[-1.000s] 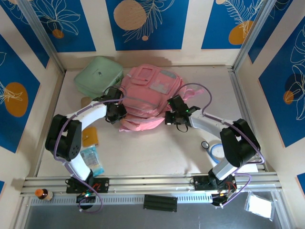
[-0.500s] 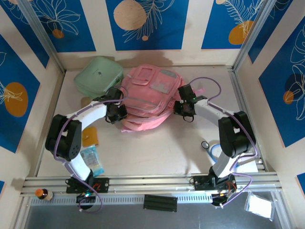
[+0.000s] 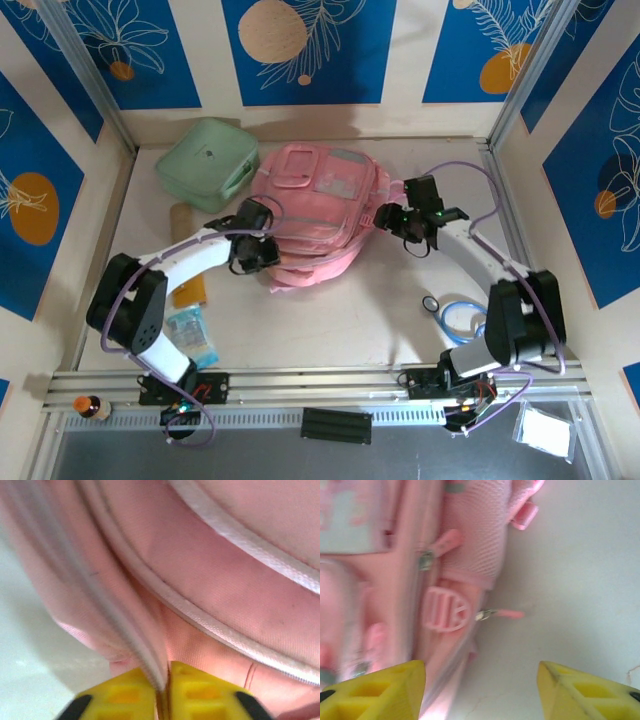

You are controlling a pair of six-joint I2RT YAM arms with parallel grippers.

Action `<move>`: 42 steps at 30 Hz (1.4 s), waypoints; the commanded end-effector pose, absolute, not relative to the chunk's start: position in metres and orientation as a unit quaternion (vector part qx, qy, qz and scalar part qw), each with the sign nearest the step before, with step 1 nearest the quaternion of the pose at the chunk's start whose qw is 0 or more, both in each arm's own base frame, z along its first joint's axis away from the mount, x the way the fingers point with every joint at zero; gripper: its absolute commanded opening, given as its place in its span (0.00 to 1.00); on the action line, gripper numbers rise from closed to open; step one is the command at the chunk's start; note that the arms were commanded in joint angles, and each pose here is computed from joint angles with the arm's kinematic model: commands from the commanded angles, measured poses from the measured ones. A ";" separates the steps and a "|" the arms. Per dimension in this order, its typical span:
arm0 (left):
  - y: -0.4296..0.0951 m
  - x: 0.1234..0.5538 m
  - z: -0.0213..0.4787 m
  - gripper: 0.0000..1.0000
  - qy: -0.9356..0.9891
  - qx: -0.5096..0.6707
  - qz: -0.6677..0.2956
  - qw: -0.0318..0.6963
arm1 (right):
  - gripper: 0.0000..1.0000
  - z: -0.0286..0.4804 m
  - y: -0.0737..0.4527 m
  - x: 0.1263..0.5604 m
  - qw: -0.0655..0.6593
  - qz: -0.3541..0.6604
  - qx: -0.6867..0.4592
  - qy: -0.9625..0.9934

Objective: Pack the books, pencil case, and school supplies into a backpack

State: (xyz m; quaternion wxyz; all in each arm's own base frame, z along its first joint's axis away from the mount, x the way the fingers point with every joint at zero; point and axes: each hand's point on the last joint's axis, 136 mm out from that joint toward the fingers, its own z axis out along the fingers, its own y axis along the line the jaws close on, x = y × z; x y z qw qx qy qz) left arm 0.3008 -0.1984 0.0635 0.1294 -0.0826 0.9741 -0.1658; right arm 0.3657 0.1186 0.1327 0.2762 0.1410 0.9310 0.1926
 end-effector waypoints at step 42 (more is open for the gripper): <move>-0.305 0.361 0.144 0.24 0.779 0.538 -0.076 0.313 | 0.78 0.150 0.135 0.370 0.266 0.362 0.138 0.883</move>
